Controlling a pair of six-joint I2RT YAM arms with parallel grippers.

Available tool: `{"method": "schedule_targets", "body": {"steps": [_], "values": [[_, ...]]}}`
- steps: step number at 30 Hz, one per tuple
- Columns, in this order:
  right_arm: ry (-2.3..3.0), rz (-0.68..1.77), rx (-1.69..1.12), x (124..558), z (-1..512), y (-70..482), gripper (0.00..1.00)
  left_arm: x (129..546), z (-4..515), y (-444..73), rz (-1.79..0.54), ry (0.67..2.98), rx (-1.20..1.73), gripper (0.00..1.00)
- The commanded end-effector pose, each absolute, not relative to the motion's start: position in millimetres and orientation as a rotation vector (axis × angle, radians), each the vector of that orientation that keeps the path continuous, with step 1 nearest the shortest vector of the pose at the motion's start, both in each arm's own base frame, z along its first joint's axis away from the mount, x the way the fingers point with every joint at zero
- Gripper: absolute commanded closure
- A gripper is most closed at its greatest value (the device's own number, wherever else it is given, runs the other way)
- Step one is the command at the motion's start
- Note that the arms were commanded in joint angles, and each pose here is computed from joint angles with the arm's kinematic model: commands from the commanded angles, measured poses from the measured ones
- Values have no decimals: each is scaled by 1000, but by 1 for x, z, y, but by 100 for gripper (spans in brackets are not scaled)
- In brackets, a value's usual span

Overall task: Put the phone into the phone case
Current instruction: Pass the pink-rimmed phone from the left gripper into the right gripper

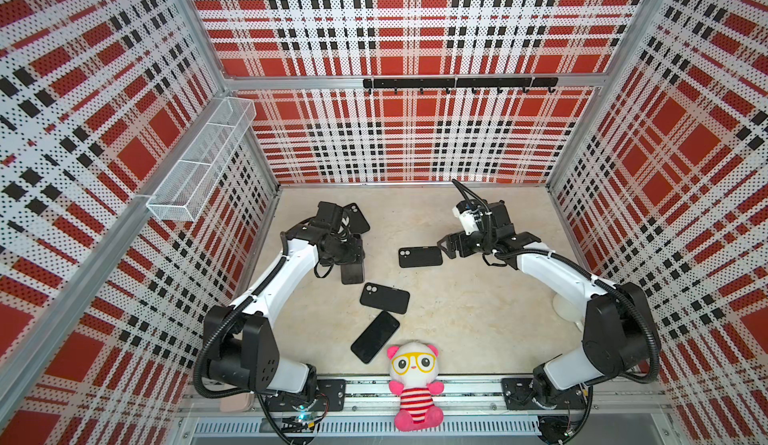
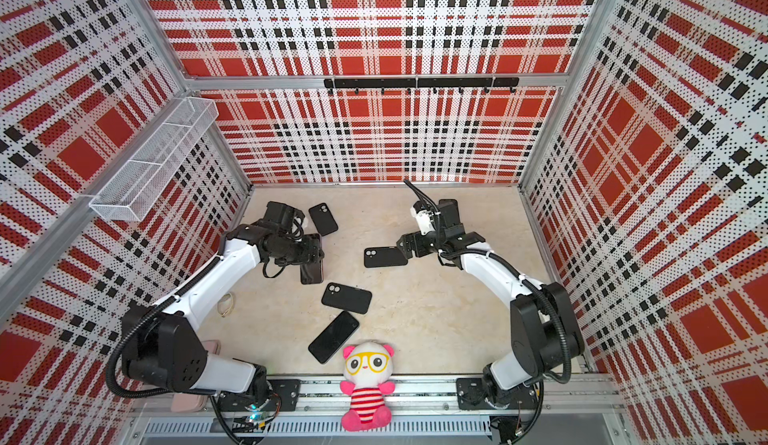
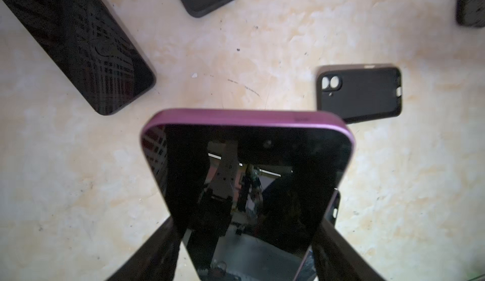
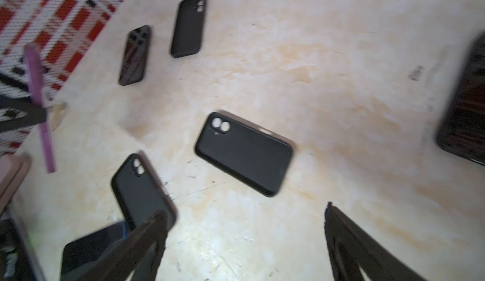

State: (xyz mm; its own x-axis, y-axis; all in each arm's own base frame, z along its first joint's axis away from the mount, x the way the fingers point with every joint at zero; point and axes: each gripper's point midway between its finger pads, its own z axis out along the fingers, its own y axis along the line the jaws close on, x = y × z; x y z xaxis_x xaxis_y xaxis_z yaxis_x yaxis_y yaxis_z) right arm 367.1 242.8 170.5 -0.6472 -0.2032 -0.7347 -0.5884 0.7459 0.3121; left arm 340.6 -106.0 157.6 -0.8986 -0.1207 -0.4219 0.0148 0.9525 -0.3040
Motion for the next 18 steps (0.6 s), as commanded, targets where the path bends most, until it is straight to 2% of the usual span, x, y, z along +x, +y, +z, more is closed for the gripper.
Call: {"method": "schedule_targets", "body": {"steps": [1, 4, 8, 11, 14, 18], "values": [[2056, 974, -749, 339, 195, 303, 9, 363, 203, -130, -709, 2412, -208, 43], [1922, 1130, -760, 320, 209, 333, 17, 373, 224, -136, -899, 2214, -410, 57], [1767, 1182, -757, 307, 219, 357, 33, 373, 241, -136, -1178, 1939, -653, 77], [1716, 1220, -744, 308, 217, 364, 39, 368, 244, -140, -1338, 1823, -752, 85], [1674, 1261, -739, 309, 215, 371, 45, 365, 240, -140, -1393, 1770, -846, 92], [1636, 1290, -753, 309, 212, 385, 49, 358, 240, -149, -1462, 1717, -917, 95]]}}
